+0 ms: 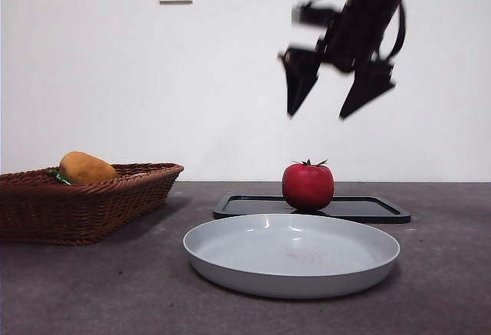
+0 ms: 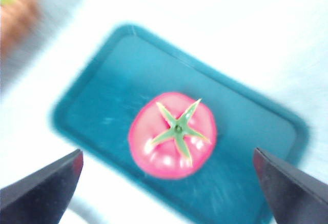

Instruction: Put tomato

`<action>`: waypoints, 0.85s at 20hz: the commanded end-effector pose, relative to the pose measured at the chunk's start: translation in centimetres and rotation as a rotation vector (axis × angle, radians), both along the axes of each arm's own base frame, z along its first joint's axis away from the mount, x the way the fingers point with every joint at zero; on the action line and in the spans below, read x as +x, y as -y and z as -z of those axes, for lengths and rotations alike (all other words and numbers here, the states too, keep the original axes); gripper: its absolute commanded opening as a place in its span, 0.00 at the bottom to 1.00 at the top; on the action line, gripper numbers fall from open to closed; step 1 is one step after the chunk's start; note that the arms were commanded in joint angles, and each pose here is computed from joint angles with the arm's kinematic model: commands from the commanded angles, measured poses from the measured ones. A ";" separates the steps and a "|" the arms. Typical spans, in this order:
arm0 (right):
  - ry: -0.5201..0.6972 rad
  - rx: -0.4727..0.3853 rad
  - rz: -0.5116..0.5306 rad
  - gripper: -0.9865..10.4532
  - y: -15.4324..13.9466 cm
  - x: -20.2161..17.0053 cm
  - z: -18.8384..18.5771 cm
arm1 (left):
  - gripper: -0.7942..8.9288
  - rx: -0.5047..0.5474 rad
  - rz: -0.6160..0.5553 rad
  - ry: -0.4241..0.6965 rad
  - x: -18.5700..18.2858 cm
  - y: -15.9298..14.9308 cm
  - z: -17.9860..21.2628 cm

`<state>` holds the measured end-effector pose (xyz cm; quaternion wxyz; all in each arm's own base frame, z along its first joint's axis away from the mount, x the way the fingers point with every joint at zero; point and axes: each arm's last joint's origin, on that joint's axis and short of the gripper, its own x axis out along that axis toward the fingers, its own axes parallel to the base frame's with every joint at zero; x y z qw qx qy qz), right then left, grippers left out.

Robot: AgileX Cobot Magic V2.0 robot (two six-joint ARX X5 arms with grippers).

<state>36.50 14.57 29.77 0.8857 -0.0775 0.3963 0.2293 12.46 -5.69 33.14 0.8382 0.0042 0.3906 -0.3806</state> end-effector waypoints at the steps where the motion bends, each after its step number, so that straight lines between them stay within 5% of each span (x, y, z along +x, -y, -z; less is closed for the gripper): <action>1: 0.045 0.048 -0.012 0.57 0.7 -2.5 -4.0 | 0.66 -0.005 0.015 0.023 0.1 0.1 -0.5; 7: 0.108 0.093 -0.032 0.56 4.4 -12.1 -10.6 | 0.66 -0.006 0.015 0.026 0.1 0.1 -0.5; 17: -0.021 0.265 -0.130 0.56 8.2 -23.4 -4.7 | 0.66 -0.006 0.015 0.026 0.1 0.1 -0.5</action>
